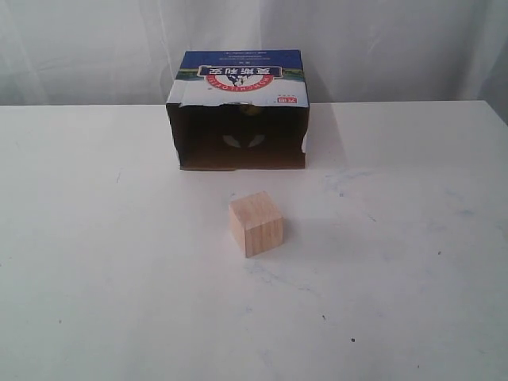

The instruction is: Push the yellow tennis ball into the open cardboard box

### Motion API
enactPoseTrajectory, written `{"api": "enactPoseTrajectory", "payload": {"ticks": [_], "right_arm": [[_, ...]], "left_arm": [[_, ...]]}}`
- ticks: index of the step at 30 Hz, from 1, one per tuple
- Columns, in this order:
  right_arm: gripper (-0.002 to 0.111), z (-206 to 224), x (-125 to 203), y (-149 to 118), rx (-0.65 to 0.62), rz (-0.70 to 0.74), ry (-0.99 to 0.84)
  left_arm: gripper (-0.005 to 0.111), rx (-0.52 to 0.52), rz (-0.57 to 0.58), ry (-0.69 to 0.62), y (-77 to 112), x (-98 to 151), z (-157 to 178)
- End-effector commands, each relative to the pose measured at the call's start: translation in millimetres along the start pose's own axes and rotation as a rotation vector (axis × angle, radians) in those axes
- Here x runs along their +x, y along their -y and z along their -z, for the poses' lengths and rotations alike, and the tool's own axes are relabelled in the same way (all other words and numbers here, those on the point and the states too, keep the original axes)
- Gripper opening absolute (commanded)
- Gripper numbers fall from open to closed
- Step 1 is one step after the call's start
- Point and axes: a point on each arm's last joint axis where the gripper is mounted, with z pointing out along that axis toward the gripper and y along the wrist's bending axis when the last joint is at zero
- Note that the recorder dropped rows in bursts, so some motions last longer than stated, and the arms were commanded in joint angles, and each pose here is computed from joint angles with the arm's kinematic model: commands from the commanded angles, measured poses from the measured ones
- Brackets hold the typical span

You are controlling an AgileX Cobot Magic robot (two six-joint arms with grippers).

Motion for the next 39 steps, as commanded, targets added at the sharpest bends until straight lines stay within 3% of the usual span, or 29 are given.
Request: {"api": "enactPoseTrajectory", "payload": {"ticks": [1,7,10,17,19,23,31,35,39], "right_arm": [[0.0,0.2,0.1,-0.2,-0.004,0.012,0.008],[0.0,0.2,0.1,-0.2,-0.004,0.012,0.008],[0.0,0.2,0.1,-0.2,-0.004,0.012,0.008],[0.0,0.2,0.1,-0.1,-0.003,0.014,0.008],[0.0,0.2,0.1,-0.1,-0.003,0.014,0.008],[0.0,0.2,0.2,-0.1,-0.003,0.014,0.006],[0.0,0.2,0.2,-0.1,-0.003,0.014,0.006],[0.0,0.2,0.2,-0.1,-0.003,0.014,0.006],[0.0,0.2,0.2,-0.1,-0.003,0.014,0.006]], "left_arm": [[0.0,-0.166,-0.1,-0.07,-15.0,5.5,2.5],[0.0,-0.649,0.315,-0.057,-52.6,14.5,15.8],[0.0,-0.738,0.469,-0.082,-54.5,38.2,11.9],[0.0,-0.653,0.588,-0.148,-35.6,106.6,-15.9],[0.0,-0.626,0.587,-0.128,-33.9,107.8,-18.7],[0.0,-0.592,0.422,-0.206,-32.1,109.8,-19.1],[0.0,-0.575,0.473,-0.202,-30.2,110.3,-20.1],[0.0,-0.544,0.505,-0.312,-24.7,119.2,-19.1],[0.0,-0.517,0.482,-0.313,-23.8,118.8,-19.7]]}}
